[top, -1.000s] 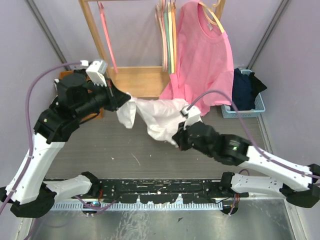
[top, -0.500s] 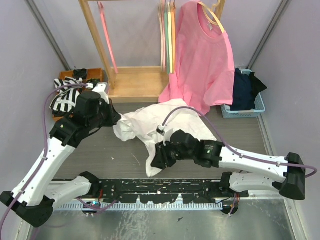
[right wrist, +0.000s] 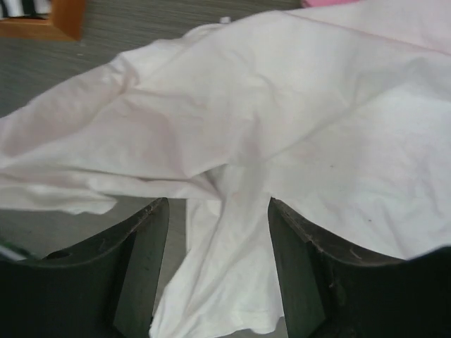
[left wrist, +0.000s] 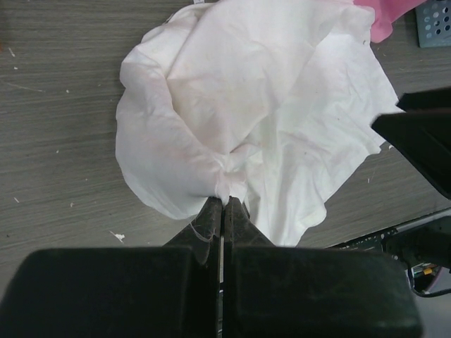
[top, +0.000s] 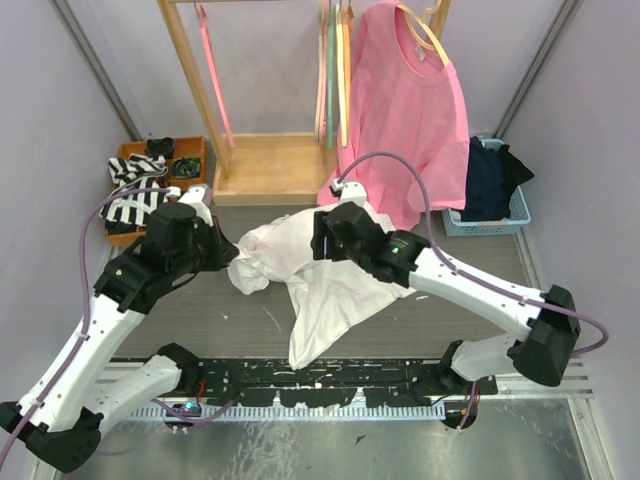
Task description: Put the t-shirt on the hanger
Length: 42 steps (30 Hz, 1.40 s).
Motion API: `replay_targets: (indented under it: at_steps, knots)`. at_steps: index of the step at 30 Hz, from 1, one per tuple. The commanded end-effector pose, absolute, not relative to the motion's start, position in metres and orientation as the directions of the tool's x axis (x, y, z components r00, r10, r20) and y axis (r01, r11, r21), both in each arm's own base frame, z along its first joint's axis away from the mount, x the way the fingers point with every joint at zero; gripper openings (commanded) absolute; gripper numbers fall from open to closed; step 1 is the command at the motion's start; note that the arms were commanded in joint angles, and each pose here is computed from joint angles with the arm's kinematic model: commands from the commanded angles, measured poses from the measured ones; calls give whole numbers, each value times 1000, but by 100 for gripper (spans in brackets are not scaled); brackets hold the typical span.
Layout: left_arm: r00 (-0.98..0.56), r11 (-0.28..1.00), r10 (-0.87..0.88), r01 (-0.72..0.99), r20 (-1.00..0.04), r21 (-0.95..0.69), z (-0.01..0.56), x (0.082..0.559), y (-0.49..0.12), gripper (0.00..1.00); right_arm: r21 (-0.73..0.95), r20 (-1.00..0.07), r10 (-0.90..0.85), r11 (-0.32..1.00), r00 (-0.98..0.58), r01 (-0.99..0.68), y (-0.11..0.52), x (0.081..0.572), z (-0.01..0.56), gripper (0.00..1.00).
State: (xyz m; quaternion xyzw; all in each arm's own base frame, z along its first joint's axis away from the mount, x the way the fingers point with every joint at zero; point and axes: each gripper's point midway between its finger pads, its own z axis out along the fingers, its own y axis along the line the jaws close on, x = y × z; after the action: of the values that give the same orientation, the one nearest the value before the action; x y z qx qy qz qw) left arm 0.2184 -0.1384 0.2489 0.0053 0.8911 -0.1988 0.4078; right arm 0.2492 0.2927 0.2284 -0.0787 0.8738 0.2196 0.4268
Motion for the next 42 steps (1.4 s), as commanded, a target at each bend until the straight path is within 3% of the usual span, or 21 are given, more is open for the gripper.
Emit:
replay_targets:
  at_steps: [1, 16, 33, 38, 42]
  knots:
    - [-685, 914, -166, 164, -710, -372, 244, 205, -135, 0, 248, -829, 96, 946, -552, -209, 275, 286, 207, 64]
    - [-745, 873, -207, 153, -634, -464, 229, 178, -141, 0, 198, -790, 57, 966, -611, -167, 291, 369, 131, 66]
    - [-771, 867, -194, 154, -607, -474, 221, 169, -142, 0, 140, -776, 25, 981, -630, -134, 297, 447, 106, 73]
    - [-773, 869, -189, 156, -605, -470, 220, 170, -143, 0, 144, -753, 12, 979, -658, -147, 298, 445, 92, 68]
    - [-774, 868, -189, 156, -605, -472, 220, 171, -143, 0, 155, -737, 9, 976, -676, -155, 298, 437, 83, 55]
